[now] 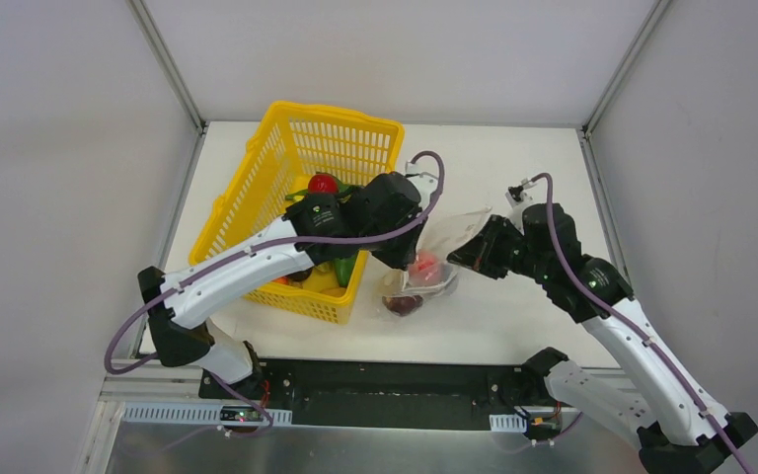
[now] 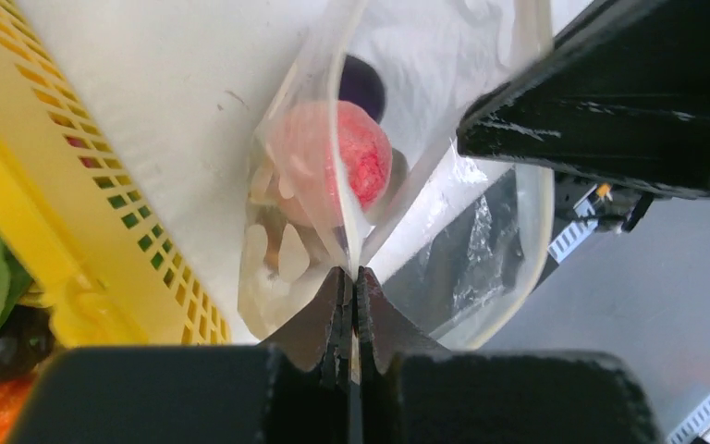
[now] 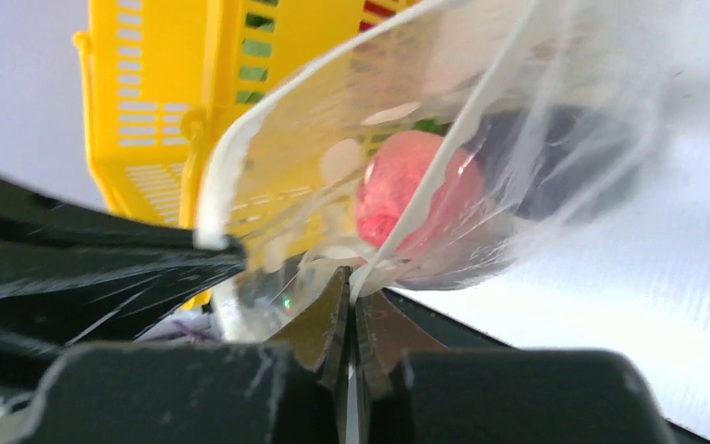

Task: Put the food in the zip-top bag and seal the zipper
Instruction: Place the fake fruit in the zipper food storage bag.

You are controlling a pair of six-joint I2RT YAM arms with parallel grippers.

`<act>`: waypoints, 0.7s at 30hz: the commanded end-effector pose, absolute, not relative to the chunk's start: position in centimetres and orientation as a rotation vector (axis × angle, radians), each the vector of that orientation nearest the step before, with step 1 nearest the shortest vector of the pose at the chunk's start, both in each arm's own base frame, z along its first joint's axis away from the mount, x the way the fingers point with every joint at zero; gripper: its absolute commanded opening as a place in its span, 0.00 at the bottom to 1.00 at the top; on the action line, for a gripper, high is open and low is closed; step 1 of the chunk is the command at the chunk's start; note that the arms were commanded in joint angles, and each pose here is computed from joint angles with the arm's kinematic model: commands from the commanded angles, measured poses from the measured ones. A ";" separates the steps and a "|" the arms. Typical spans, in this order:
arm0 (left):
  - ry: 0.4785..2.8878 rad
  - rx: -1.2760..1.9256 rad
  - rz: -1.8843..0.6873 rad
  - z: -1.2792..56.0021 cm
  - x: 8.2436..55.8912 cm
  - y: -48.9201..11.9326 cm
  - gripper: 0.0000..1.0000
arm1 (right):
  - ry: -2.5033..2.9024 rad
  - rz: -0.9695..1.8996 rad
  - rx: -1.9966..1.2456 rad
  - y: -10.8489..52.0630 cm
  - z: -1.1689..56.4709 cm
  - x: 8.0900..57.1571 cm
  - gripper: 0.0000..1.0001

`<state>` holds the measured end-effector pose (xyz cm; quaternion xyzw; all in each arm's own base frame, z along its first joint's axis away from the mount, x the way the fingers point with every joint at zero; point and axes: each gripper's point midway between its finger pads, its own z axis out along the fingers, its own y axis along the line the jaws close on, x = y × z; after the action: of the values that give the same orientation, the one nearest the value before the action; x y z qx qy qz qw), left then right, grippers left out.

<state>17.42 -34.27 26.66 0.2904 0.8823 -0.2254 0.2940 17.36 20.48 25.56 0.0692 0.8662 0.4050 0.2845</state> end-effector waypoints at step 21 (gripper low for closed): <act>2.330 0.713 -0.710 26.5 18.3 -36.6 0.24 | 2.237 0.810 0.347 16.8 23.1 20.0 0.03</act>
<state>17.99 -36.63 24.89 0.2804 0.8856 -0.2497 0.2734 20.09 16.45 22.25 0.1383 0.8750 0.2986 0.3550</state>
